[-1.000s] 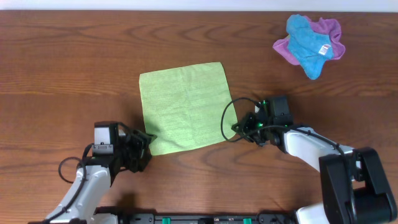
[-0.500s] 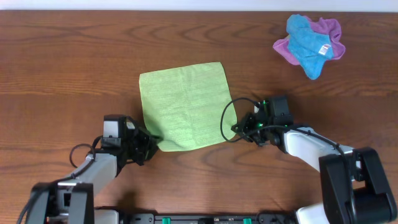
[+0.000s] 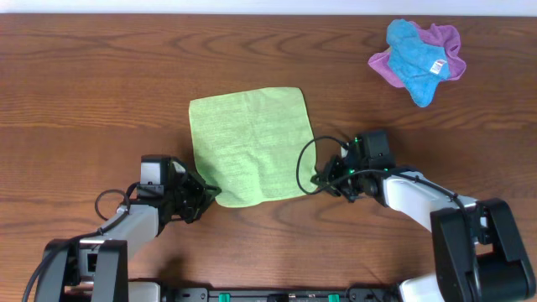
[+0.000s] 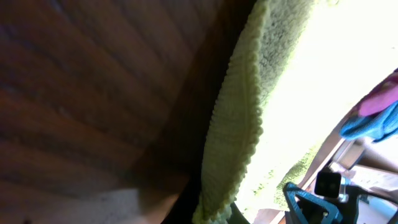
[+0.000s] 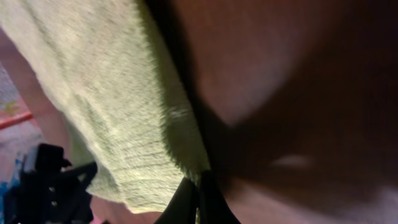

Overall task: Fold the cloth
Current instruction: 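Grasp the towel's near left and right corners with both grippers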

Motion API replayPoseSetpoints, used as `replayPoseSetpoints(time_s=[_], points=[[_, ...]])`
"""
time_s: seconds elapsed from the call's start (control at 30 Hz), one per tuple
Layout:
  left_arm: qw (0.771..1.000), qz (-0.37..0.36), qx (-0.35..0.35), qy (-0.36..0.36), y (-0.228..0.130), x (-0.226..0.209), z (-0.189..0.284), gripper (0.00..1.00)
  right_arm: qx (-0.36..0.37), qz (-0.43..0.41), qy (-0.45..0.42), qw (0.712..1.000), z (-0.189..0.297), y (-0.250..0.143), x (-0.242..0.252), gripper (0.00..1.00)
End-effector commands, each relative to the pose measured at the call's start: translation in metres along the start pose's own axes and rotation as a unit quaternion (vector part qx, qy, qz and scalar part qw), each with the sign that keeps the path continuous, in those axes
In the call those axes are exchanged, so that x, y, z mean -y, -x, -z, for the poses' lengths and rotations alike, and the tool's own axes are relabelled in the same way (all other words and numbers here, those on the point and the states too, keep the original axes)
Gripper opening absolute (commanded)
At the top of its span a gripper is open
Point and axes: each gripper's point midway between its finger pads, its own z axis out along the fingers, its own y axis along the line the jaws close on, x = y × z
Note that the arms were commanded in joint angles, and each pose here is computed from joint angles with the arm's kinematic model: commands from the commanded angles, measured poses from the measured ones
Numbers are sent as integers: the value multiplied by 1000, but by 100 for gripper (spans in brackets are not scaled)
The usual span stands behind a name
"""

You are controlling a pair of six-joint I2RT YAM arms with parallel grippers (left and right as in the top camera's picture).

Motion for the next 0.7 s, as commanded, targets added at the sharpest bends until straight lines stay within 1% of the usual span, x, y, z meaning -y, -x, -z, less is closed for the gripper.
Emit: replayPoseSetpoints(time_s=[0.0,0.07,0.23,0.33,0.5,0.67], points=[[999,-37,-11,29,-2,-12,-1,6,-36,11,-8,999,-4,-18,5,1],[997,-54,-18,45,-1,-17,4,6,-48,19,-19,998,-2,-26,10,1],[997,-57,-19,55,8,-24,16,6,-52,30,-42,997,7,-34,17,1],[997,-50,-25,48,9,-25,20,6,-48,41,-46,997,14,-36,16,1],[997,-52,-50,24,0,-18,20,6,-36,55,-33,997,26,-38,4,2],[996,-56,-74,-12,-6,0,23,6,-37,68,-29,997,39,-51,-5,2]])
